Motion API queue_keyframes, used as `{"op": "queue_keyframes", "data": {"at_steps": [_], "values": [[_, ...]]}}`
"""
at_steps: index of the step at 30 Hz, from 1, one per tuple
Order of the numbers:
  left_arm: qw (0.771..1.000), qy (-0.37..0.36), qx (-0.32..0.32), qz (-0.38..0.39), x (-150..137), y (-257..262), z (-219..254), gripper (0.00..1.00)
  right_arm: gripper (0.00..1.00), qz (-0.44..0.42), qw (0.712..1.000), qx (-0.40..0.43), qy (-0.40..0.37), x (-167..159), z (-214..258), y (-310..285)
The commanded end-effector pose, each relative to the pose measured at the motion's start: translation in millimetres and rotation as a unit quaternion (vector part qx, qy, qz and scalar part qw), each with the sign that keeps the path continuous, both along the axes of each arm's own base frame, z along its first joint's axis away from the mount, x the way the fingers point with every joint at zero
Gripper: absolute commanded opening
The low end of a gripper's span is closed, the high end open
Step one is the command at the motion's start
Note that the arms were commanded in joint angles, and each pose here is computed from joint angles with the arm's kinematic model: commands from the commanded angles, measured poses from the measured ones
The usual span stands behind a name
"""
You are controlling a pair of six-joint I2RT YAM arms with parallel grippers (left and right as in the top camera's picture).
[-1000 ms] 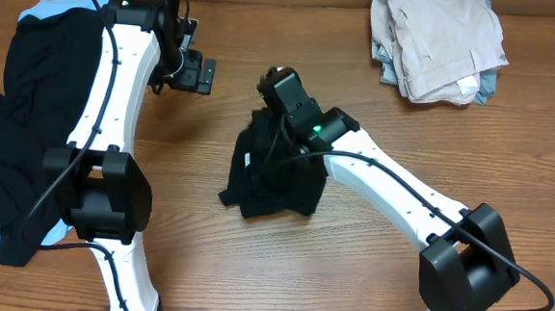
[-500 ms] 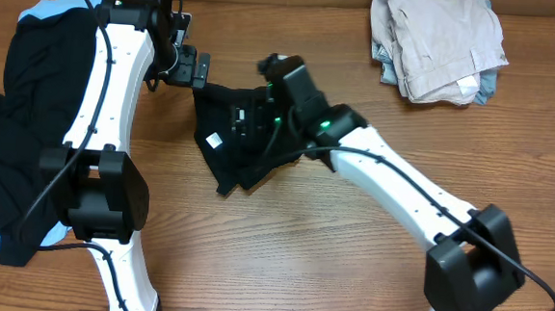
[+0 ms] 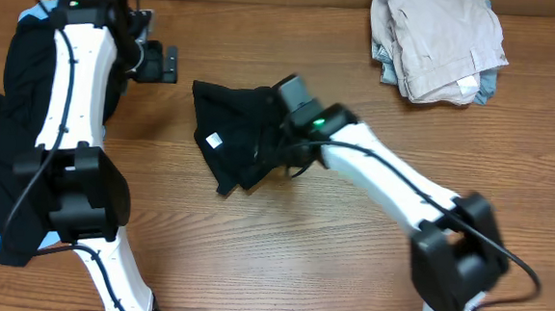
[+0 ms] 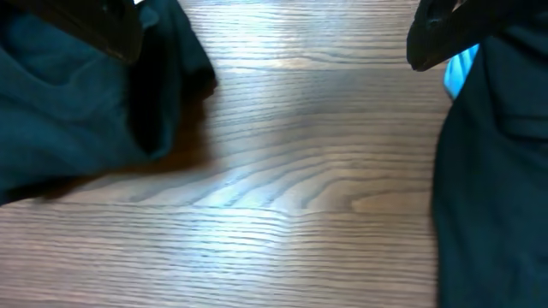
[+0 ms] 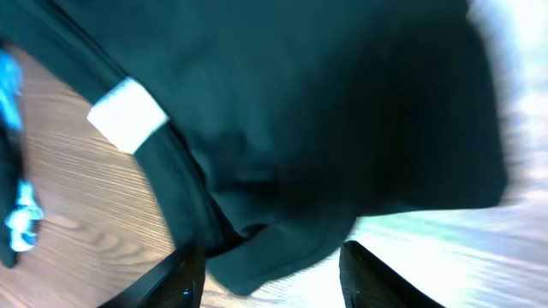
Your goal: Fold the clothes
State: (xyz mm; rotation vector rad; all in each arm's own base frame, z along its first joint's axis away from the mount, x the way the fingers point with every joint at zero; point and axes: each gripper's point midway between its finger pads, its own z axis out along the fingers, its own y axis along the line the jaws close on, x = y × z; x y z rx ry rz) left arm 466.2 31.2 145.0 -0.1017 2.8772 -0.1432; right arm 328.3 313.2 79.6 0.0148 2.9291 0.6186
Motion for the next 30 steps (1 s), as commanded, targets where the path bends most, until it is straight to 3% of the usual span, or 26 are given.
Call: {"op": "queue_keyframes", "data": {"at_steps": [1, 6, 10, 13, 18, 23, 30], "values": [[1.000, -0.001, -0.018, -0.001, -1.4, -8.3, 2.3, 1.00, 0.54, -0.041, 0.998, -0.005, 0.049, -12.7, -27.2, 17.4], [1.000, -0.001, -0.018, -0.001, -1.4, -9.0, 2.3, 1.00, 0.61, -0.042, 0.998, 0.009, 0.044, -9.5, -54.6, 42.9], [1.000, 0.003, -0.018, -0.001, -3.0, -9.2, 1.9, 1.00, 0.57, -0.047, 0.999, 0.001, 0.016, 1.4, -61.5, 44.1], [1.000, 0.008, -0.019, -0.002, -5.7, -9.5, 1.2, 1.00, 0.51, -0.053, 0.997, -0.051, 0.007, 9.3, -68.8, 15.2], [1.000, 0.013, -0.019, -0.003, -7.8, -9.9, 0.7, 1.00, 0.51, -0.066, 0.988, -0.133, 0.032, 21.4, -79.0, -56.2], [1.000, 0.014, -0.019, -0.003, -8.4, -10.1, 0.6, 1.00, 0.52, -0.085, 0.986, -0.135, 0.056, 47.3, -79.9, -117.5], [1.000, 0.016, -0.019, -0.003, -9.5, -10.4, 0.4, 1.00, 0.72, -0.131, 0.985, -0.098, 0.061, 91.5, -56.8, -201.6]]}}
